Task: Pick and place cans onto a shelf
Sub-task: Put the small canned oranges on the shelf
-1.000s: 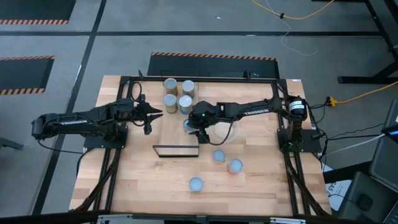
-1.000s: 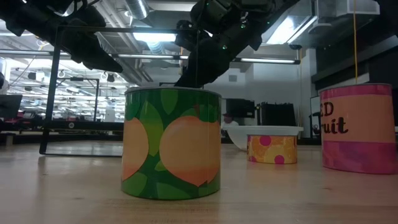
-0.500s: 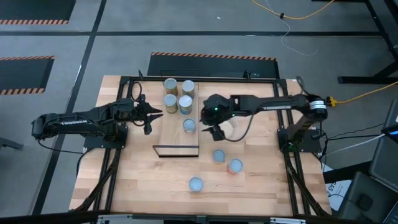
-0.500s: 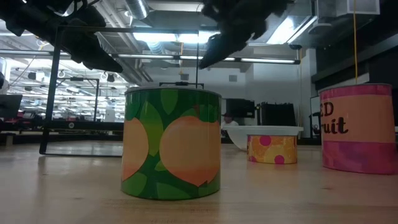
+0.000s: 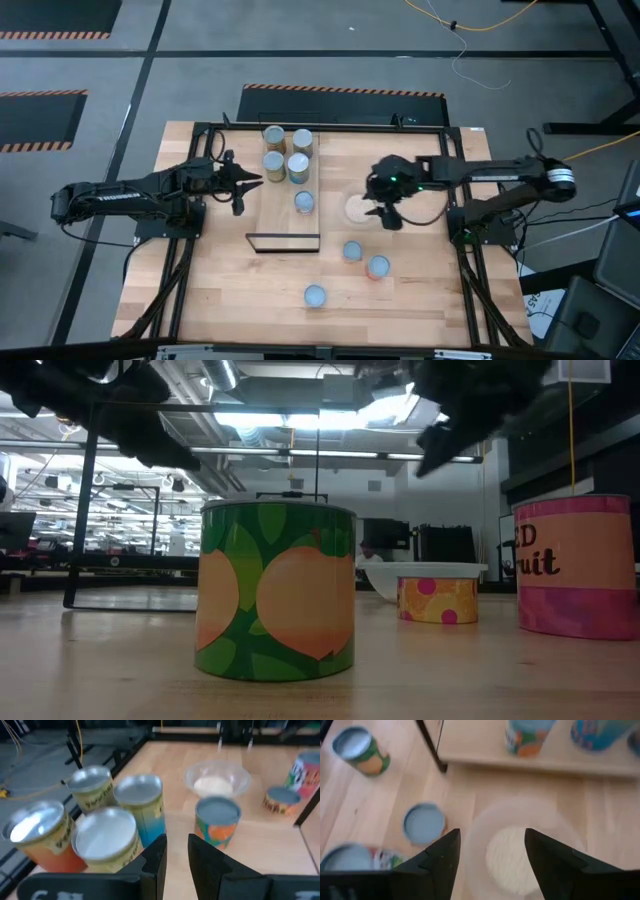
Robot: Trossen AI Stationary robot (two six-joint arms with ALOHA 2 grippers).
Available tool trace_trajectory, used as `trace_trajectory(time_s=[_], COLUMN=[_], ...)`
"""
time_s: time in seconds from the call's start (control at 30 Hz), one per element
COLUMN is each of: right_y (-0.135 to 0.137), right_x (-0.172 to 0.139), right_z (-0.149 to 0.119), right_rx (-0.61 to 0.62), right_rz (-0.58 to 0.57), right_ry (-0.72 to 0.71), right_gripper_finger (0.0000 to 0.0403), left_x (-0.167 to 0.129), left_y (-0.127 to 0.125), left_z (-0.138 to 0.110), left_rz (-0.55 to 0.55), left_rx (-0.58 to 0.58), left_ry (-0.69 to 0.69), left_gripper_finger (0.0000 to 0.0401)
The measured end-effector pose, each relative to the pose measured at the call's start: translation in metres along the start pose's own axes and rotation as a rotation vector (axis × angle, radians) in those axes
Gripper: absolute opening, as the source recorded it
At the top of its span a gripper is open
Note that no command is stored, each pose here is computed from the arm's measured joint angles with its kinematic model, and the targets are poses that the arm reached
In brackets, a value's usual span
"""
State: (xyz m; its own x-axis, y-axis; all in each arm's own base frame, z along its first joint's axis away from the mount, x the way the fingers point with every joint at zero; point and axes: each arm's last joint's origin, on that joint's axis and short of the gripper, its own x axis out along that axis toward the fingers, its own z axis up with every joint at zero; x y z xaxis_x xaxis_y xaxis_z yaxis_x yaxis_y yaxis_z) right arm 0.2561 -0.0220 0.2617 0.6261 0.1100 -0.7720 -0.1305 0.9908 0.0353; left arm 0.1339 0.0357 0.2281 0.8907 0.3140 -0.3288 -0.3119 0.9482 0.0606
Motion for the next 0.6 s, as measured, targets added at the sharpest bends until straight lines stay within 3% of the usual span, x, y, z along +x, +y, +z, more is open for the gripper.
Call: trace_trajectory(time_s=[0.23, 0.4, 0.6], right_y=[0.006, 0.007, 0.007], right_x=[-0.002, -0.001, -0.001], right_z=[-0.037, -0.046, -0.044], right_rx=[0.024, 0.024, 0.017], right_rz=[-0.013, -0.020, -0.033], right_ry=[-0.018, -0.020, -0.044], right_gripper_finger=[0.0225, 0.0225, 0.0225], left_x=[0.001, 0.009, 0.038], left_y=[0.000, -0.004, -0.009], left_z=[0.018, 0.033, 0.050], left_rz=[-0.021, -0.130, -0.186], left_rx=[-0.090, -0.086, -0.100], left_ry=[-0.179, -0.319, -0.251], left_gripper_finger=[0.0071, 0.0071, 0.0071])
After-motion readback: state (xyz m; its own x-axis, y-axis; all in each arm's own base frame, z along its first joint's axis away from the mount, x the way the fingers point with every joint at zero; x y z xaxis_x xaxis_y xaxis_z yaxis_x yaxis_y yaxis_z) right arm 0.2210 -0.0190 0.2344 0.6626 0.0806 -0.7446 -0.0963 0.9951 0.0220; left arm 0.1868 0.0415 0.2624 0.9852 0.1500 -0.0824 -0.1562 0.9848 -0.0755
